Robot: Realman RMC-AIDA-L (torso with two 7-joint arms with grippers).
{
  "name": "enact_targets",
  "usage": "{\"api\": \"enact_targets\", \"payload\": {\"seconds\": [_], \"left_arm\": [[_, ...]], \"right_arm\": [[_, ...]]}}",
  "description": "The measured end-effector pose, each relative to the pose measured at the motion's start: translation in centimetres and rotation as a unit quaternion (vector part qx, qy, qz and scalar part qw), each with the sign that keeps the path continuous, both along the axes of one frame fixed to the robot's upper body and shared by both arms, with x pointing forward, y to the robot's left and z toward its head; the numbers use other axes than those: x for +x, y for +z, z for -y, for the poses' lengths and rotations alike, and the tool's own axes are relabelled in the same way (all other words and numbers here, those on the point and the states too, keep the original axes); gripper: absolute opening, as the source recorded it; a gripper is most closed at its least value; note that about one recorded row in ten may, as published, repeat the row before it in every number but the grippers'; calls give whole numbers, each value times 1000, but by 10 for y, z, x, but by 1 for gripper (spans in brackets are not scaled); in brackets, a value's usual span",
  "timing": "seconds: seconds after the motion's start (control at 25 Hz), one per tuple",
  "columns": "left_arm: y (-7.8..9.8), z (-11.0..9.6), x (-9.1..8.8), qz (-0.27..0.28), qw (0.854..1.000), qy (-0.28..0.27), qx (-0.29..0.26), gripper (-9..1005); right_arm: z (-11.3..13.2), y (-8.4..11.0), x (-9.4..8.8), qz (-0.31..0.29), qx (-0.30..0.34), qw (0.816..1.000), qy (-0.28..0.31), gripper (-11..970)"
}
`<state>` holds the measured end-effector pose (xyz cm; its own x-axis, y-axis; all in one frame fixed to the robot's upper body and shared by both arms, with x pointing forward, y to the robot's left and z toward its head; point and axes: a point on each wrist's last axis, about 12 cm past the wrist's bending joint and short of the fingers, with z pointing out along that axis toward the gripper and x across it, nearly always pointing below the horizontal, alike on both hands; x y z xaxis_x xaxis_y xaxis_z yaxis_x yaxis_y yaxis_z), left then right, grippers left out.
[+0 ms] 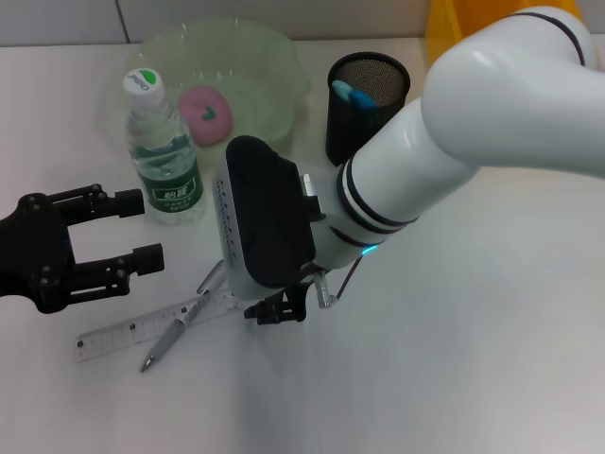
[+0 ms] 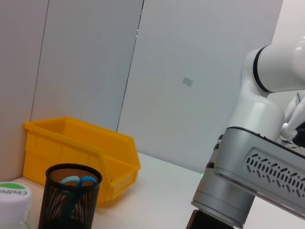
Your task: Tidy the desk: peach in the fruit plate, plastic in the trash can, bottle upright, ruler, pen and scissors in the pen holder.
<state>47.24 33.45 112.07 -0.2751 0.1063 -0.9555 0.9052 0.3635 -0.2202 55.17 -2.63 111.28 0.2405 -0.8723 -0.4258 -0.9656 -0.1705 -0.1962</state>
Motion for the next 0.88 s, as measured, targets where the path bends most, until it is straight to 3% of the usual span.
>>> {"api": "enact_targets", "payload": {"seconds": [0.12,0.44,0.6,0.88], "left_arm": [[0,0,0,0,1000,-1,0,738],[0,0,0,0,1000,-1,1,738],[3,-7,-1,2,1000,3,6,738],[5,-18,-4,2,1000,14,13,738]], "right_arm": [[1,6,2,-8,5,1000,-7,386],[8,46,22,-38,8,998,-44,389],[6,45,25,-43,-14,998,-54,478],[0,47,23,-59,-9,997,-49,497]]}}
